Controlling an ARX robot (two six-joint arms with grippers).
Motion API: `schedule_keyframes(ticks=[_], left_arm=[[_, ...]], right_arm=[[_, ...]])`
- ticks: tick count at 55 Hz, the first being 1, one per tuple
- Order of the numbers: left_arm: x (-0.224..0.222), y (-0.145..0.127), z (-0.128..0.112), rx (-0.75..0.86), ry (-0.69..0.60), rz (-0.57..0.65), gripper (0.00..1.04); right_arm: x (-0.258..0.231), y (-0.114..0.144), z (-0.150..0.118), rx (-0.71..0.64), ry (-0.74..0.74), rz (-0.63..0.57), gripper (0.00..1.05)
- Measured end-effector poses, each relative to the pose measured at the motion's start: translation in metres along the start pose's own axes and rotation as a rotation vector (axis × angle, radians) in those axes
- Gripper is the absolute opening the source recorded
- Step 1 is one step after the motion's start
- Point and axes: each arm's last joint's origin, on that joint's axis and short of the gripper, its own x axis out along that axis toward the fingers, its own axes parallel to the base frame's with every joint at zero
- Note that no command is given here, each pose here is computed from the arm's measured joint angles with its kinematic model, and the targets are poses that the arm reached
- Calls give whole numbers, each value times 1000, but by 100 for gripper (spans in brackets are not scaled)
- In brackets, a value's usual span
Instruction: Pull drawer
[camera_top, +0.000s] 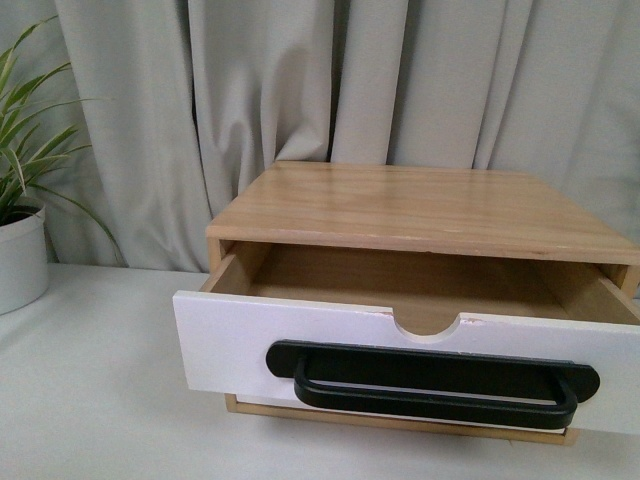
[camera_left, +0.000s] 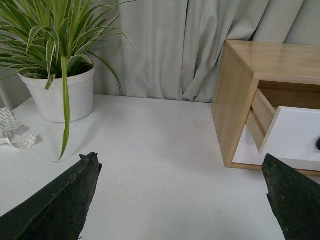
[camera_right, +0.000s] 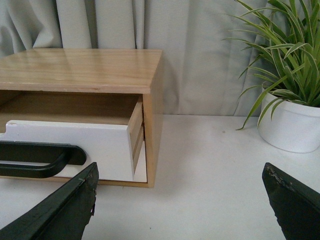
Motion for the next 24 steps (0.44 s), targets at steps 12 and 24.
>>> schedule_keyframes(ticks=[12, 24], left_arm=[[0, 0, 0, 0, 0, 0, 98], [0, 0, 0, 0, 0, 0, 98]], right_arm=[[0, 0, 0, 0, 0, 0, 96], [0, 0, 0, 0, 0, 0, 96]])
